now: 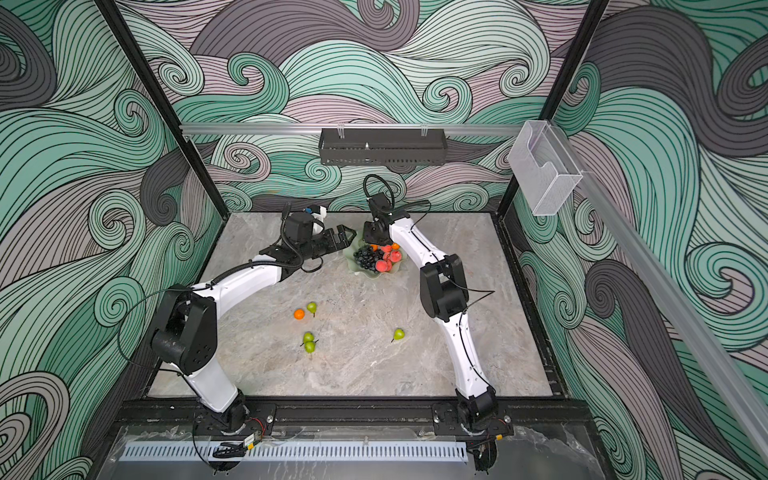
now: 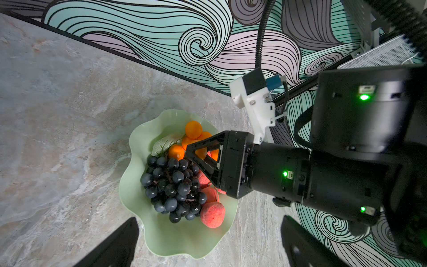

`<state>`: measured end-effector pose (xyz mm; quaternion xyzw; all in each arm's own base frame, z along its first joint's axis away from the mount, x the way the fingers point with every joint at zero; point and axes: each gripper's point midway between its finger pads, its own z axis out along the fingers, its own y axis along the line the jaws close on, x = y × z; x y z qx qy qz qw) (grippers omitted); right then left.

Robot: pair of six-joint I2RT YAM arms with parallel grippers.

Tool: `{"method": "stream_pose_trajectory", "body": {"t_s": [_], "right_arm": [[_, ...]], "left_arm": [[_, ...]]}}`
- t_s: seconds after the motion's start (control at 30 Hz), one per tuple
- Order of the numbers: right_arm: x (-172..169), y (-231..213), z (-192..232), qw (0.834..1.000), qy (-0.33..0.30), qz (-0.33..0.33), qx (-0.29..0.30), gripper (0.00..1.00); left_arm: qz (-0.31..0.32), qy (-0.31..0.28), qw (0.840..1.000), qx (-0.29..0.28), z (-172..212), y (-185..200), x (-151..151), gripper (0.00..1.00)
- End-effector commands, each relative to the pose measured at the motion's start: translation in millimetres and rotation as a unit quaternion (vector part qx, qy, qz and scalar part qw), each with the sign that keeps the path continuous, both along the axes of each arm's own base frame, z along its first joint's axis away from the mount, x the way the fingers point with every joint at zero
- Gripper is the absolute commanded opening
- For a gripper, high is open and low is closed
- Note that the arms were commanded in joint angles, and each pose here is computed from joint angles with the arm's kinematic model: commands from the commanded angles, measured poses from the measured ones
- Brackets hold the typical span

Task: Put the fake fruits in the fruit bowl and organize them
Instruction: 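Open the right gripper to drop the kumquat into the bowl, then lower right gripper toward the green pears while the left arm moves forward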

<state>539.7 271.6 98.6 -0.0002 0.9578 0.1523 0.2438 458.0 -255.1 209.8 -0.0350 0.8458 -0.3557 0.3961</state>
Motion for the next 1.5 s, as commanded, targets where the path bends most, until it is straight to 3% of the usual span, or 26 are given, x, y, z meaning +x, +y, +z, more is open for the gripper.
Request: {"method": "stream_pose_trajectory", "body": {"t_s": [0.0, 0.27, 0.43, 0.6, 0.87, 1.17, 1.47], "right_arm": [[7.2, -7.2, -7.1, 1.0, 0.001, -0.006, -0.016, 0.26], [21.0, -5.4, -22.0, 1.0, 0.0, -0.011, -0.021, 0.26], [26.5, -4.5, -23.0, 1.0, -0.006, -0.011, -0.022, 0.32], [28.5, -3.7, -17.2, 1.0, -0.013, -0.007, -0.02, 0.4], [25.4, -2.6, 7.3, 1.0, -0.025, 0.0, -0.011, 0.42], [4.6, 4.0, 59.0, 0.999, -0.039, 0.019, 0.026, 0.43], [-50.4, 14.5, 78.9, 0.998, -0.037, 0.046, 0.035, 0.44]], "left_arm": [[-0.003, -0.016, 1.0, -0.016, 12.8, -1.4, 9.4, 0.98], [0.005, -0.009, 1.0, -0.012, 8.9, 4.3, 9.9, 0.98], [0.007, -0.009, 1.0, -0.011, 8.6, 5.4, 10.8, 0.98], [0.009, -0.006, 1.0, -0.011, 8.6, 5.9, 10.8, 0.98], [0.005, 0.0, 1.0, -0.007, 14.4, 8.0, 3.5, 0.98], [0.01, 0.018, 1.0, 0.01, 22.3, 16.9, -27.9, 0.98], [0.02, 0.035, 0.999, 0.023, 22.0, 35.4, -82.8, 0.98]]}}
